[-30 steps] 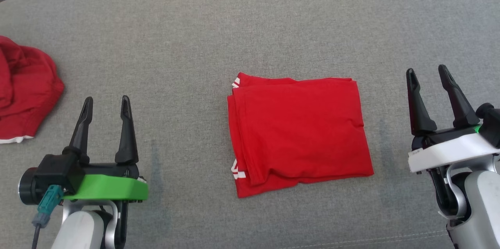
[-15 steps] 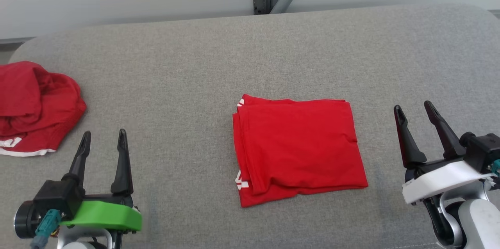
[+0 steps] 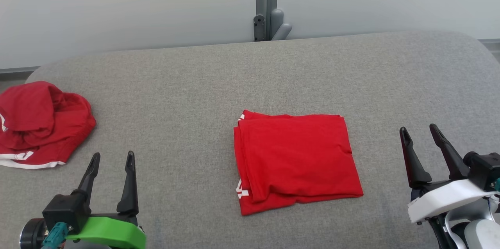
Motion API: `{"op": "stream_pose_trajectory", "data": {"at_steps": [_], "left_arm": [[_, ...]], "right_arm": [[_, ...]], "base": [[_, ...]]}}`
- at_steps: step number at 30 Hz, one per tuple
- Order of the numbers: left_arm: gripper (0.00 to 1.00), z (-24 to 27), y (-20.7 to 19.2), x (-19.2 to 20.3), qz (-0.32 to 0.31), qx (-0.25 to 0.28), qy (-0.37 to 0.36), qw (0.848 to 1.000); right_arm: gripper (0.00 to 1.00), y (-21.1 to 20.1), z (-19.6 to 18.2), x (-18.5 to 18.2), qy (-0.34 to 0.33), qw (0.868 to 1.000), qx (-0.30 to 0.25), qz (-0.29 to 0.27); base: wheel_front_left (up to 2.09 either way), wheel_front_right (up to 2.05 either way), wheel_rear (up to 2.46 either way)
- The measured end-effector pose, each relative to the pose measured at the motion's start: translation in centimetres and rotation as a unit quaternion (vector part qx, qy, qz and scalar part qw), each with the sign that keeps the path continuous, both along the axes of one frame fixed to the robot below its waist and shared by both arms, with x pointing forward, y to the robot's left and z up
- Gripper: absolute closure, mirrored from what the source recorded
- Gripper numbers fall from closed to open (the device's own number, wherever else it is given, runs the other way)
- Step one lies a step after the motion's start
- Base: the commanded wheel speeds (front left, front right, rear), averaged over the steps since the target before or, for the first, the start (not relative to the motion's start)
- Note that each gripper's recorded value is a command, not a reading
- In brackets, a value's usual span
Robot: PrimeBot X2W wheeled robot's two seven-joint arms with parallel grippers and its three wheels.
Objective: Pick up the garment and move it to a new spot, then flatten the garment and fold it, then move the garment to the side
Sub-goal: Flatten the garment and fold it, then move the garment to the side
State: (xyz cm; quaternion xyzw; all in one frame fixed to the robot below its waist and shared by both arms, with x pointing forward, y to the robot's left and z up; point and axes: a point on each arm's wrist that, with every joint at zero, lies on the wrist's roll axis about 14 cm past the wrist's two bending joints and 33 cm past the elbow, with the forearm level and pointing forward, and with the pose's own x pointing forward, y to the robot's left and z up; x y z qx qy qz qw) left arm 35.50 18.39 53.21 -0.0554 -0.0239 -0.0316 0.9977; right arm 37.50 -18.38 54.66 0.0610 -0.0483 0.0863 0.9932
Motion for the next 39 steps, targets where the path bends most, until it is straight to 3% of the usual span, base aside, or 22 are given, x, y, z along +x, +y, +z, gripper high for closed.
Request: {"op": "stream_pose_trajectory", "data": {"at_steps": [31, 39], "left_arm": [[0.0, -0.3, -0.1, 0.2, -0.005, 0.0, 0.006, 1.0], [0.0, 1.0, -0.3, 2.0, -0.009, 0.003, -0.017, 1.0]], "right_arm": [[0.0, -0.1, -0.4, 0.2, 0.009, 1.0, 0.001, -0.005], [0.0, 1.2, -2.1, 2.1, 0.038, 0.999, -0.009, 0.019]], "base": [[0.0, 0.0, 0.0], [0.0, 0.0, 0.0]]}}
